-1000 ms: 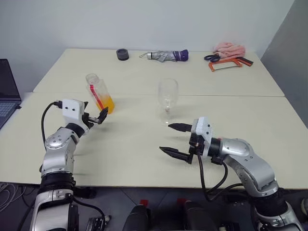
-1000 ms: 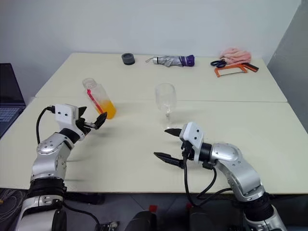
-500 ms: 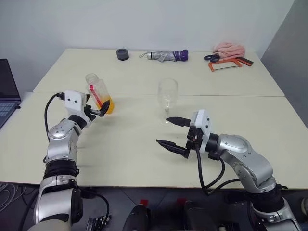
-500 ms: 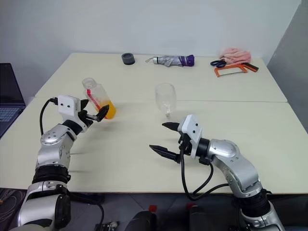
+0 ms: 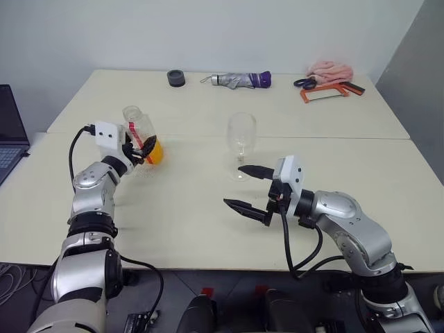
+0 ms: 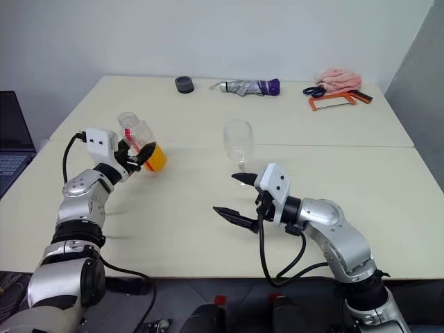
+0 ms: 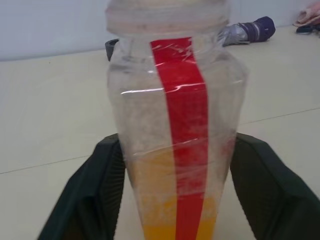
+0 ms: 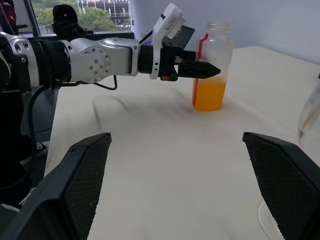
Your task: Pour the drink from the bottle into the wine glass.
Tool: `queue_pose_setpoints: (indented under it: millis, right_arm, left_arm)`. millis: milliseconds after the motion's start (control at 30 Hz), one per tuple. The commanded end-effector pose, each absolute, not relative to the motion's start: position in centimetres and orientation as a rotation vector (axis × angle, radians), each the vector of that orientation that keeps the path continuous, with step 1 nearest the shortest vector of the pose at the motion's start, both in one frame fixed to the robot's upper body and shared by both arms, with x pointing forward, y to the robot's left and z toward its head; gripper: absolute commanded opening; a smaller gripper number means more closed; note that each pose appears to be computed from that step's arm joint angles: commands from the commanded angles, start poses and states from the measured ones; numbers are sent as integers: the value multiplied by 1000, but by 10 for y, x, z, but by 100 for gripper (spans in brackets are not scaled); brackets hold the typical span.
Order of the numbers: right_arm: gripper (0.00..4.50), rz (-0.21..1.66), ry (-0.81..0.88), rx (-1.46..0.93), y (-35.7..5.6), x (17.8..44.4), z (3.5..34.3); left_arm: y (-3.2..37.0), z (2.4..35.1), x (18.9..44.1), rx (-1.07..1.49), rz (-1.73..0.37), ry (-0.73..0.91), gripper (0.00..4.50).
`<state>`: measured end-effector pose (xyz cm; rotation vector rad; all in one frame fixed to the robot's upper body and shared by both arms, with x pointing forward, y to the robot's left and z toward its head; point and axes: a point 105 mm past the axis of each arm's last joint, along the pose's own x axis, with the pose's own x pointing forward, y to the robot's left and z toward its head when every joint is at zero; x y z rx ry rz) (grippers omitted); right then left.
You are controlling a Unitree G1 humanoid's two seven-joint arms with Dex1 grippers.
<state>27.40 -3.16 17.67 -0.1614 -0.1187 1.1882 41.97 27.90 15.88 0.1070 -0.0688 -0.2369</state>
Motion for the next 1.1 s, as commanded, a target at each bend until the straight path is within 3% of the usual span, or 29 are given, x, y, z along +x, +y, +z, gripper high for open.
queue_pose_setpoints:
  millis: [33, 500, 733, 1100]
  right_arm:
    - [450, 1188, -180, -179, -31, 272, 188]
    - [450, 1038, -253, -167, -56, 277, 215]
    - [450, 869, -304, -166, -69, 295, 225]
    - [450, 761, -339, -173, -62, 313, 227]
  left_arm:
    - [279, 179, 421, 138, -248, -124, 185]
    - [166, 255, 408, 425, -552, -374, 168]
    - [138, 266, 409, 771, -599, -465, 168]
    - [125, 278, 421, 1067, -579, -592, 167]
